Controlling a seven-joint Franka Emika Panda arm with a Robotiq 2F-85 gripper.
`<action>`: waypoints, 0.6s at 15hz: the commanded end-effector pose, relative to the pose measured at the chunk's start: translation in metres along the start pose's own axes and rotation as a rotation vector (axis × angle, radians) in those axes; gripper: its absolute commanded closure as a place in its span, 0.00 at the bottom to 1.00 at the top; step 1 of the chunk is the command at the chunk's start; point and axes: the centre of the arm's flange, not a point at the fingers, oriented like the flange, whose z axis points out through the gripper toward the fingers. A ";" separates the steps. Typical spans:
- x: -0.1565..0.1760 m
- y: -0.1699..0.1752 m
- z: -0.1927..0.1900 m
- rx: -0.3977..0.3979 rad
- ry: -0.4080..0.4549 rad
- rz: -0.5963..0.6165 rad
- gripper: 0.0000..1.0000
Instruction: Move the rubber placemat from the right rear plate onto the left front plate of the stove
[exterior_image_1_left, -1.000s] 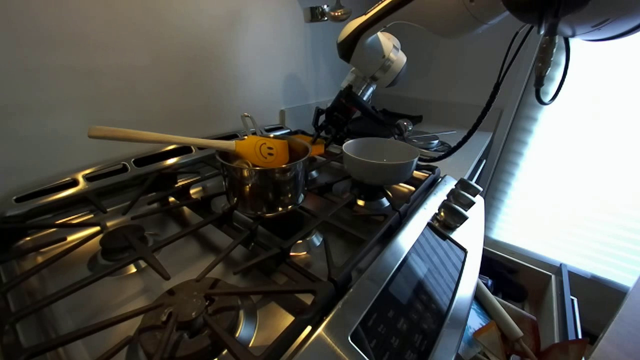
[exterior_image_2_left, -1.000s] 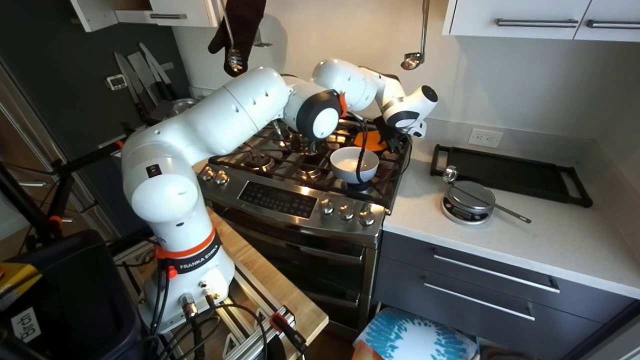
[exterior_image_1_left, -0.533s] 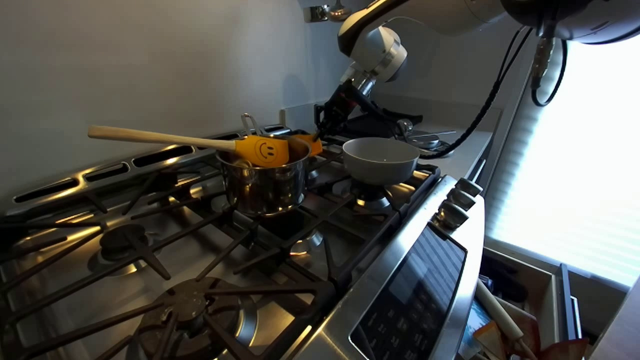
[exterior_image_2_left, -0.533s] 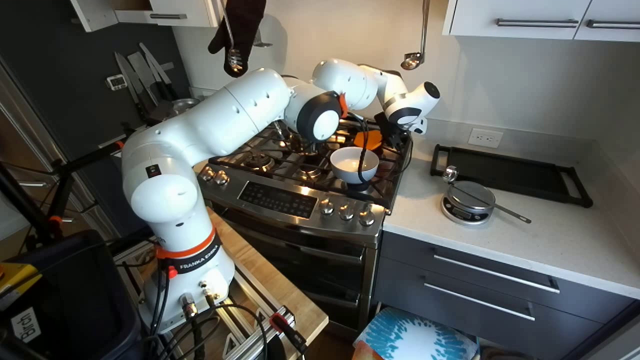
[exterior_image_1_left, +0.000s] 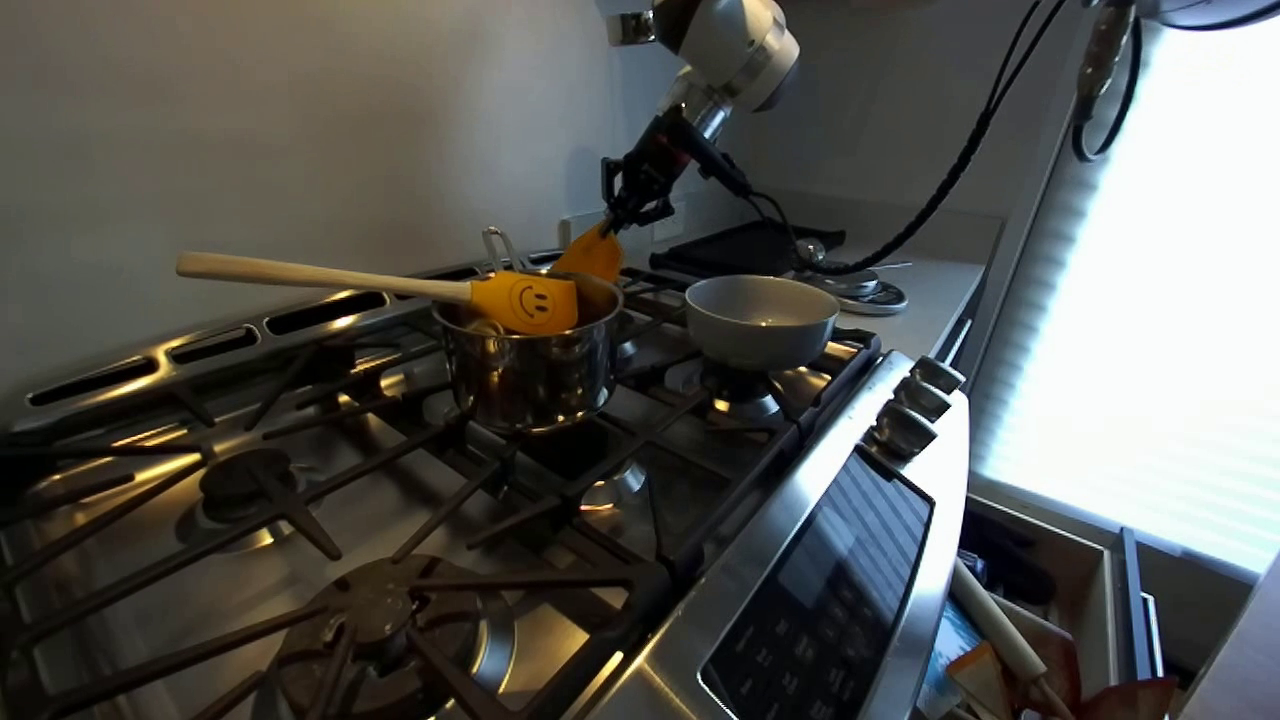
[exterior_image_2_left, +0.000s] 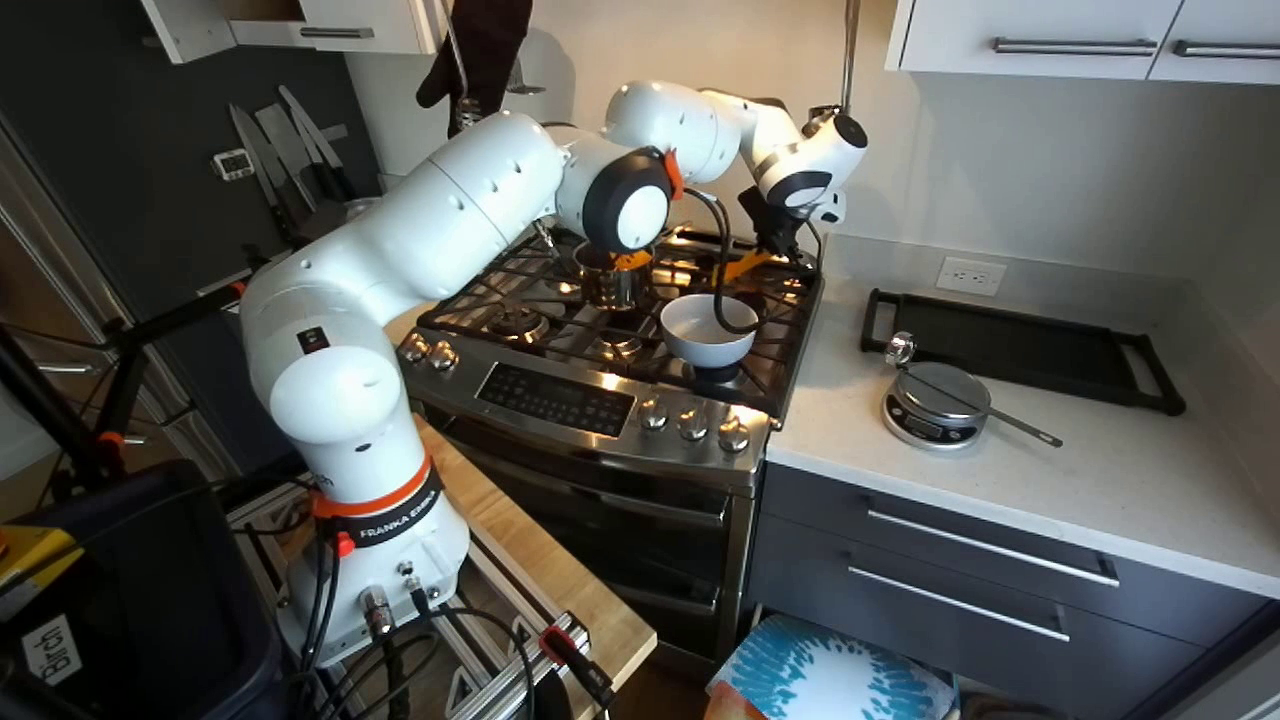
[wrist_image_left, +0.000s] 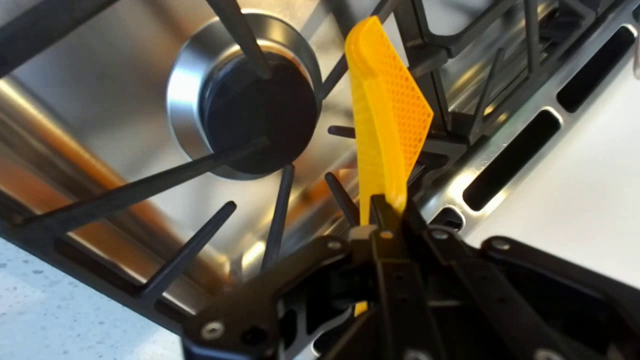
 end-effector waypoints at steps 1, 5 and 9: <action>-0.049 -0.010 -0.018 -0.072 0.048 0.064 0.99; -0.076 -0.037 -0.027 -0.118 0.163 0.102 0.99; -0.087 -0.099 -0.025 -0.190 0.175 0.021 0.99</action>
